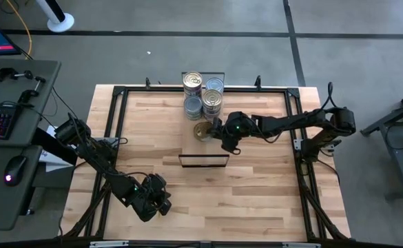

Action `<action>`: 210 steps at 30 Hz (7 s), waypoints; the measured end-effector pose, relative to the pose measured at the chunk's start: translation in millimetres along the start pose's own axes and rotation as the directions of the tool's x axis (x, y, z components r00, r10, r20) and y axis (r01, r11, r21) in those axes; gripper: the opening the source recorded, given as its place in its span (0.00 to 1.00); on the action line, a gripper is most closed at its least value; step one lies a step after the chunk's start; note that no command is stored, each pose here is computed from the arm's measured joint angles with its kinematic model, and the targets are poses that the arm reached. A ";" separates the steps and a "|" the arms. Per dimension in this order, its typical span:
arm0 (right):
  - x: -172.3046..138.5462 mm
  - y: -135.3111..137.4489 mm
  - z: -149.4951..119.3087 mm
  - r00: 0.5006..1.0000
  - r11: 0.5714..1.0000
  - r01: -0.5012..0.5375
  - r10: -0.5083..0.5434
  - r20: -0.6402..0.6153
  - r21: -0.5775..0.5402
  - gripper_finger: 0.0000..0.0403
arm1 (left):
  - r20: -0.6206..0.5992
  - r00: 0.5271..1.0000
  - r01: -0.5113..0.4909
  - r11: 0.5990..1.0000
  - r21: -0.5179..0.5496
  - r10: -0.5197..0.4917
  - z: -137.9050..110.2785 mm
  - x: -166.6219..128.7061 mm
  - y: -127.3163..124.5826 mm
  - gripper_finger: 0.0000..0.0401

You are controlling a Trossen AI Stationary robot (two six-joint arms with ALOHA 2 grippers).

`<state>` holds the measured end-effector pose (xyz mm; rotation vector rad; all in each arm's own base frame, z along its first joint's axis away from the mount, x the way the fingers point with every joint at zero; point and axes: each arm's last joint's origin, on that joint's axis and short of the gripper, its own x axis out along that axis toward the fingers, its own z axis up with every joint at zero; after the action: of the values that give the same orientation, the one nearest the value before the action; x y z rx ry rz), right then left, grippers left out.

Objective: Stack canned seafood by type on shelf
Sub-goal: Stack the green tuna can on top of the green tuna can on the shelf, then return to Home Position

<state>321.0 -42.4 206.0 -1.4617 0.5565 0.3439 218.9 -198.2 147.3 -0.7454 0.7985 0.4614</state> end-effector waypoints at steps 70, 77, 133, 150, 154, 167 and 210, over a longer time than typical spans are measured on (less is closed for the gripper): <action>26.5 19.7 5.6 0.995 0.976 -0.089 0.079 0.062 0.199 0.00 | -0.061 0.998 -0.002 0.998 0.057 0.006 -2.1 -0.2 0.8 0.00; 27.5 15.2 4.9 0.999 0.966 -0.033 0.025 0.033 0.258 0.00 | -0.061 0.998 0.001 1.000 0.032 0.001 -2.1 -0.2 0.4 0.00; -178.3 14.5 76.1 0.968 -0.632 -0.031 0.173 0.180 0.774 0.00 | 0.534 0.541 0.374 0.754 0.540 -0.650 92.9 -82.6 186.1 0.00; -197.6 38.0 57.3 0.981 -0.406 0.063 0.192 0.018 0.912 0.00 | 0.532 0.630 0.353 0.819 0.451 -0.565 105.0 -70.9 202.2 0.00; -188.4 79.5 49.9 0.988 -0.437 -0.082 0.081 0.130 0.896 0.00 | 0.533 0.638 0.341 0.825 0.452 -0.556 105.2 -69.9 202.2 0.00; -176.6 149.7 5.1 0.920 -0.337 -0.192 -0.389 0.049 0.922 0.00 | 0.532 0.641 0.339 0.826 0.451 -0.553 105.2 -69.6 202.2 0.00; -170.8 154.7 7.7 0.790 -0.079 -0.311 -0.575 0.211 0.947 0.00 | 0.543 0.616 0.350 0.816 0.460 -0.571 105.2 -72.7 202.2 0.00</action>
<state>96.9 -1.1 170.8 0.2575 -0.0413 0.0726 96.8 6.5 168.5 -0.4075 -0.0341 0.0843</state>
